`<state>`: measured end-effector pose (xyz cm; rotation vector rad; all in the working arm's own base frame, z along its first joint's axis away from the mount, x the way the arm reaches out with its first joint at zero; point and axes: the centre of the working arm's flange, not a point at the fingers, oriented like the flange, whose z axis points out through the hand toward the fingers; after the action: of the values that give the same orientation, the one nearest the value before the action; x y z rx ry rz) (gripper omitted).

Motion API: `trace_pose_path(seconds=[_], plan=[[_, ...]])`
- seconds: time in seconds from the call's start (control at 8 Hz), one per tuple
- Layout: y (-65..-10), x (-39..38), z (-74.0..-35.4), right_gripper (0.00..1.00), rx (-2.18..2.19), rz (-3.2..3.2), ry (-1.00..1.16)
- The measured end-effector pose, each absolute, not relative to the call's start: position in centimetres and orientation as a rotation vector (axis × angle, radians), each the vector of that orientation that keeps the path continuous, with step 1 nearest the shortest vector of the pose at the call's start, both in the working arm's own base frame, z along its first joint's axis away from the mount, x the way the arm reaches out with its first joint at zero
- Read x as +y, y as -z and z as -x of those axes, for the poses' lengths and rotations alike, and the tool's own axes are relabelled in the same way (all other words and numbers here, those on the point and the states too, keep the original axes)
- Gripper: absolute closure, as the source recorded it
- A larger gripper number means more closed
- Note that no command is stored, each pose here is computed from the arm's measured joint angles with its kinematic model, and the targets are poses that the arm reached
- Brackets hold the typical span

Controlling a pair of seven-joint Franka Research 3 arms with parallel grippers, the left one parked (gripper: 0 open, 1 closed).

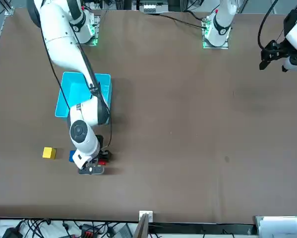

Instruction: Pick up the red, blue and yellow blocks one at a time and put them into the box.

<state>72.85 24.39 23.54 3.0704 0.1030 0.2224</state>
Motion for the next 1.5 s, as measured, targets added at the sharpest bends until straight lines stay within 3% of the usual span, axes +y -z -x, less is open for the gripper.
trace_pose_path(seconds=[0.88,1.12,1.25,1.5], plan=[[-21.1,23.9,-72.4,0.04,0.093,-3.063,-0.167],[-20.8,23.8,-72.3,0.13,0.059,-3.077,-0.167],[-21.0,23.9,-72.3,0.3,0.007,-3.091,-0.17],[-21.4,24.2,-72.2,0.3,-0.134,-3.096,-0.165]])
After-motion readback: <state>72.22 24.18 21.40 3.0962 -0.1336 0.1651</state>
